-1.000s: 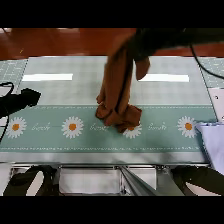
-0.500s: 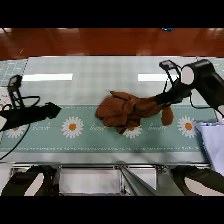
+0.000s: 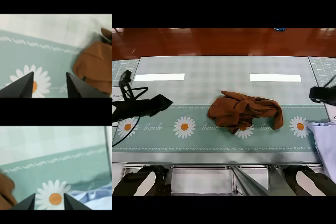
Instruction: Fold the shirts.
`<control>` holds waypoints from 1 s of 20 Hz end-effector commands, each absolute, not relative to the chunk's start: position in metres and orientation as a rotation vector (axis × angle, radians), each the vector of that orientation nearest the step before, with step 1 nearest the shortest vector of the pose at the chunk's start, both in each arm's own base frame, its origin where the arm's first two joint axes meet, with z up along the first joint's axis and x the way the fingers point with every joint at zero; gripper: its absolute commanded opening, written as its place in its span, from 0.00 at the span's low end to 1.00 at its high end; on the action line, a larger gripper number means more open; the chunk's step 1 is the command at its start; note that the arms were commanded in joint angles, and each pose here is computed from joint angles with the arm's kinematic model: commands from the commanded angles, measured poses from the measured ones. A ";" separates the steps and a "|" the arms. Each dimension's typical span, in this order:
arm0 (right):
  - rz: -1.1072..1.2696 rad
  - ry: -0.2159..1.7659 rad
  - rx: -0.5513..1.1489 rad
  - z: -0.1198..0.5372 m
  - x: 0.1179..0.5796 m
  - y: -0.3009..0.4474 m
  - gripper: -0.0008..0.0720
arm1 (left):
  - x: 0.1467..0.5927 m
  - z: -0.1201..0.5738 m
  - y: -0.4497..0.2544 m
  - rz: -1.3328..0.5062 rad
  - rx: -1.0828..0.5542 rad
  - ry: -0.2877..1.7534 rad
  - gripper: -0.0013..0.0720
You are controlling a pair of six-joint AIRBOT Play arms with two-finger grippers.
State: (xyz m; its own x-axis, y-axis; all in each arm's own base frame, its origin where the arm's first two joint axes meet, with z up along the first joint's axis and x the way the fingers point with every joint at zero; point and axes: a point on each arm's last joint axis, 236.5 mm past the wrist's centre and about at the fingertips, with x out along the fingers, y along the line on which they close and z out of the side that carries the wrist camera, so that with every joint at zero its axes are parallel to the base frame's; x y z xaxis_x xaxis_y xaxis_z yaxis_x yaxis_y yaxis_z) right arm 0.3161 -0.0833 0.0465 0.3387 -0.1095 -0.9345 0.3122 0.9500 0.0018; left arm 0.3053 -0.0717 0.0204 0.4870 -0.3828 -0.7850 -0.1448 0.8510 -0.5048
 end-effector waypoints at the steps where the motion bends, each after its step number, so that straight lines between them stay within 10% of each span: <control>1: -0.131 1.101 0.658 0.010 0.300 -0.058 0.58 | 0.284 -0.018 -0.117 -0.316 -0.680 1.253 0.70; 7: -0.020 1.154 0.744 -0.024 0.280 -0.027 0.58 | 0.314 -0.052 -0.183 -0.456 -0.938 1.319 0.70; 20: -0.011 1.151 0.725 -0.024 0.280 -0.028 0.58 | 0.314 -0.099 -0.274 -0.549 -0.777 1.551 0.70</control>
